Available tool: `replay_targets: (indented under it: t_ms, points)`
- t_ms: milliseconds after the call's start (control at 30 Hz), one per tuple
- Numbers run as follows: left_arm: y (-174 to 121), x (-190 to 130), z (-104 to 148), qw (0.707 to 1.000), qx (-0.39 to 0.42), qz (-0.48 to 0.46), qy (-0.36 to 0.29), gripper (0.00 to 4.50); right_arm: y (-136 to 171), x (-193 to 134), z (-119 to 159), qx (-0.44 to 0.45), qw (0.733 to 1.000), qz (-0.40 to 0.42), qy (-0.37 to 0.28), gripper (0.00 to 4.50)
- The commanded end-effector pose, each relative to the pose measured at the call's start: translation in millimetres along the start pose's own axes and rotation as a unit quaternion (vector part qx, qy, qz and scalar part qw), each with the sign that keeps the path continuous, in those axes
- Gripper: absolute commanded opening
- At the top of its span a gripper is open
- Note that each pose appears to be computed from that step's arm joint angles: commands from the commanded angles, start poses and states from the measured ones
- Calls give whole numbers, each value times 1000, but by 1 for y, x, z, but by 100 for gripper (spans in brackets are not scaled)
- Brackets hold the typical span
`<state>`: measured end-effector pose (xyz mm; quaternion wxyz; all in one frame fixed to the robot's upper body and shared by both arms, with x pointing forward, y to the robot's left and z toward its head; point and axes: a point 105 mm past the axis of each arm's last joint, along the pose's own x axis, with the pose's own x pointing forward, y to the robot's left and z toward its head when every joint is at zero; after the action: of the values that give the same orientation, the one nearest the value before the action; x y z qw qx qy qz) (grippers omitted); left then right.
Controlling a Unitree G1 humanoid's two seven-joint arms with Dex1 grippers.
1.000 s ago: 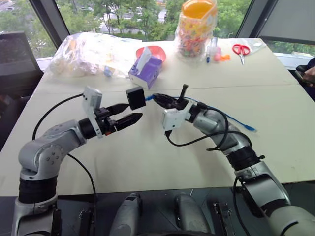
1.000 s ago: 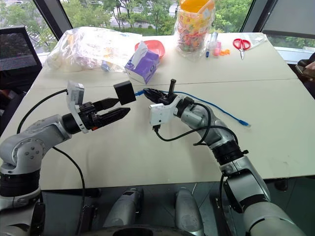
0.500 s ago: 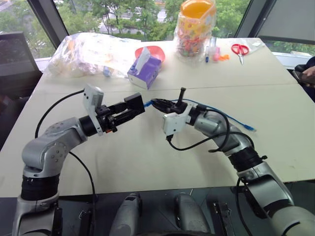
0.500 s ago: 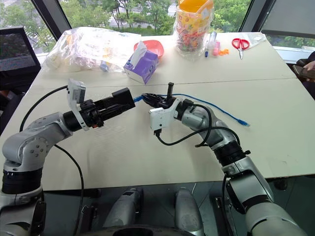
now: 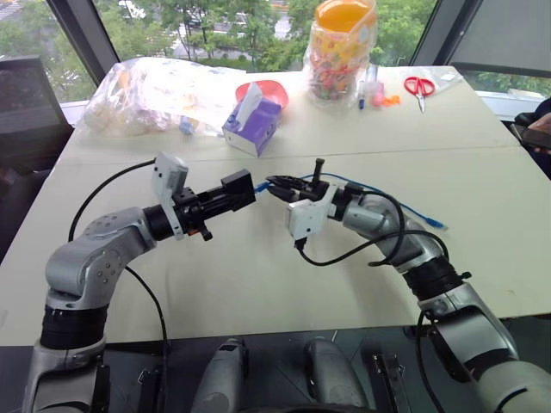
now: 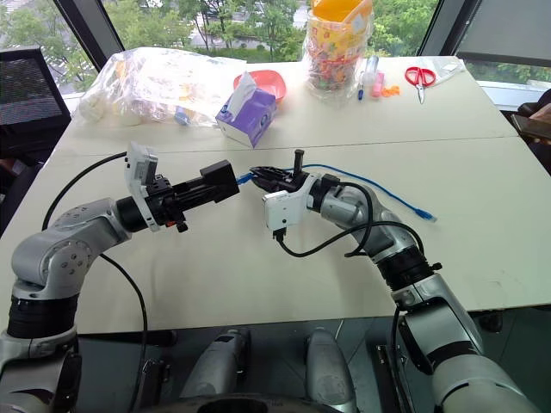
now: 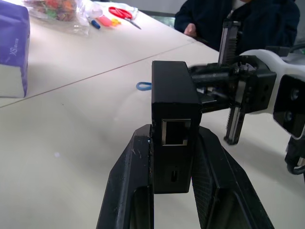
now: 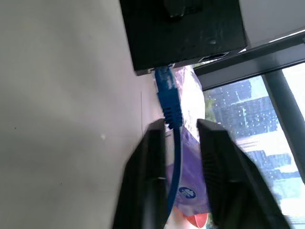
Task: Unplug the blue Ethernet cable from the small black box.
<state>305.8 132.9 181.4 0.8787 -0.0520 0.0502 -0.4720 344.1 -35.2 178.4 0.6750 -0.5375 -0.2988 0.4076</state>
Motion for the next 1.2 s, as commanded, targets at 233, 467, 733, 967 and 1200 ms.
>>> replay_targets:
  t_ms: [233,467,733,967,1200]
  points:
    - [-15,-21,-3,996,28,-79,37,46,-5,-30,9,224,954,189,-64,302]
    - [-20,-27,-1,992,36,-110,46,46,-8,-33,29,369,875,294,-109,302]
    - [-22,-33,3,990,43,-125,46,46,-17,-21,46,442,824,323,-143,302]
    - [-25,-35,5,989,46,-132,45,46,-12,-14,47,470,806,334,-135,302]
    - [-23,-31,10,990,56,-125,34,46,-3,-5,38,476,806,336,-106,302]
